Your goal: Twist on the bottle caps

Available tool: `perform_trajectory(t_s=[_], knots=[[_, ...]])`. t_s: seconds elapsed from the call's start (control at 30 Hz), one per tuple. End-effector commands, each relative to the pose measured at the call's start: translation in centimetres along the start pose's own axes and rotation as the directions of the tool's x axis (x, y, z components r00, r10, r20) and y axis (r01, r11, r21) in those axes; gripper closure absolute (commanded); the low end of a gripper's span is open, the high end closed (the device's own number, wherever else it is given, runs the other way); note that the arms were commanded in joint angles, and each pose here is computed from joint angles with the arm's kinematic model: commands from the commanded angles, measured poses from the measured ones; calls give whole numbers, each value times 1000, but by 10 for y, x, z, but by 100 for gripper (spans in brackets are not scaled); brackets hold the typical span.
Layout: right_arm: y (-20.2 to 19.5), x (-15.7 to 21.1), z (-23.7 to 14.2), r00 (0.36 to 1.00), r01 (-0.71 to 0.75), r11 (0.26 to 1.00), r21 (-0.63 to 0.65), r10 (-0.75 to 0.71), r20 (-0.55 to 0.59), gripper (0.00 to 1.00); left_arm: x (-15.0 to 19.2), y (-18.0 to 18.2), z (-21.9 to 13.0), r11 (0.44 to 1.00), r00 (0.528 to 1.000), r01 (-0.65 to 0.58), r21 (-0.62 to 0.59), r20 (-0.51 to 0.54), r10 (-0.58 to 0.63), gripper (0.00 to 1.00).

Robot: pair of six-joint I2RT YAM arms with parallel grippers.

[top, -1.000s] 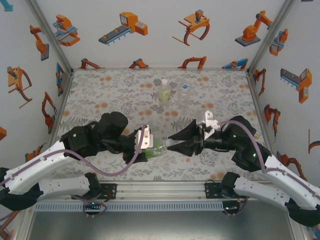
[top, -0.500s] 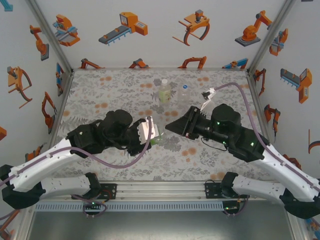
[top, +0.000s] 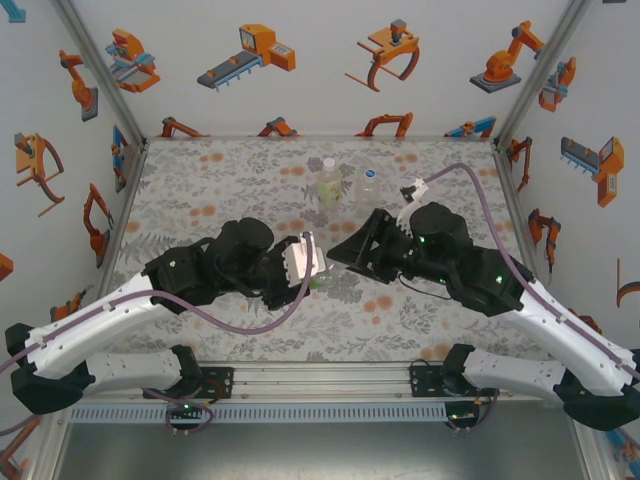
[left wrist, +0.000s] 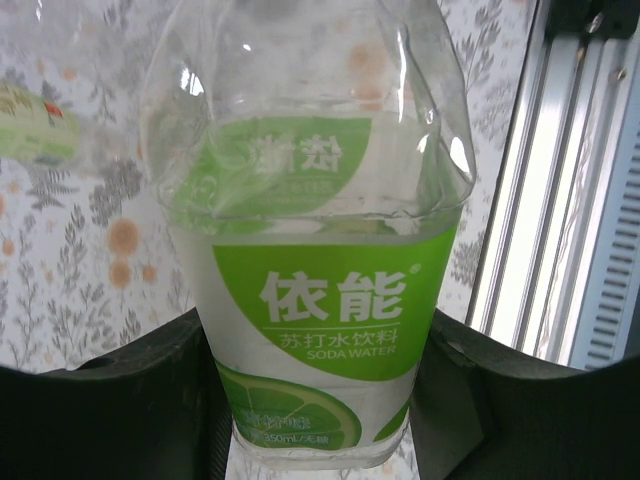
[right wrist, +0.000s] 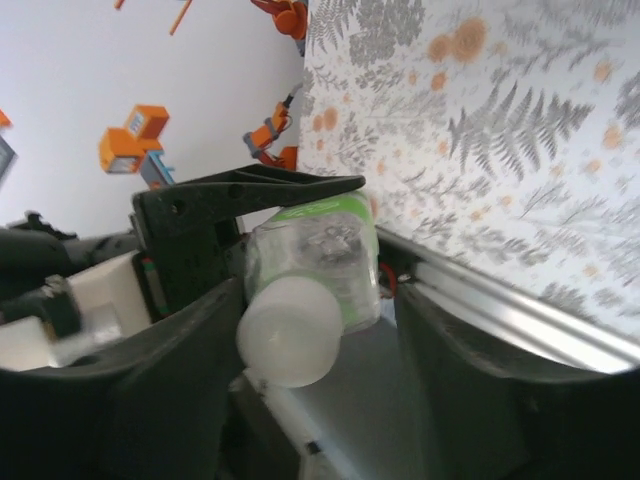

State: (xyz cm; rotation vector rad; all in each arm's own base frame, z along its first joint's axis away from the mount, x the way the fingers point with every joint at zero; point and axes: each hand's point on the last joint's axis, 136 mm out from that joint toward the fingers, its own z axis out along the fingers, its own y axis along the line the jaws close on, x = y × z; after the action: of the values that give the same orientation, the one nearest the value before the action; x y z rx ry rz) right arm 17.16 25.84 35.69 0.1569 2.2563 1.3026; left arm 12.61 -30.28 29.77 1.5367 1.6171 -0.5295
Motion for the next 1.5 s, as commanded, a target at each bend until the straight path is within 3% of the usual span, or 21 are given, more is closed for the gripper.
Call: perform_trajectory(t_s=[0.0, 0.1, 0.23, 0.37, 0.5, 0.63, 0.77, 0.87, 1.47], knots=[[35, -17, -29, 973, 215, 969, -123, -202, 107, 33, -27, -3, -9, 1000, 993, -11, 20, 115, 9, 100], [56, -23, -46, 911, 395, 895, -206, -353, 211, 30, -25, -9, -7, 998, 993, -16, 54, 113, 10, 100], [68, -20, -64, 798, 592, 773, -228, -523, 298, 29, -24, -19, -6, 993, 993, -24, 111, 117, 11, 100], [77, 2, -72, 599, 801, 540, -259, -740, 307, 31, -26, -31, -7, 984, 991, -44, 173, 135, 21, 100], [80, 28, -80, 347, 918, 258, -300, -889, 298, 33, -27, -42, -12, 970, 987, -73, 234, 156, 37, 100], [80, 49, -88, 112, 935, -7, -354, -943, 314, 34, -26, -51, -16, 957, 987, -82, 279, 159, 38, 100], [77, 71, -96, -52, 883, -214, -418, -930, 365, 40, -24, -55, -17, 950, 987, -77, 302, 155, 31, 100], [74, 78, -97, -86, 854, -260, -451, -925, 370, 44, -25, -56, -19, 949, 987, -72, 307, 159, 24, 100], [70, 80, -79, -62, 853, -230, -469, -936, 346, 70, -24, -57, -20, 947, 988, -67, 313, 151, 20, 100]])
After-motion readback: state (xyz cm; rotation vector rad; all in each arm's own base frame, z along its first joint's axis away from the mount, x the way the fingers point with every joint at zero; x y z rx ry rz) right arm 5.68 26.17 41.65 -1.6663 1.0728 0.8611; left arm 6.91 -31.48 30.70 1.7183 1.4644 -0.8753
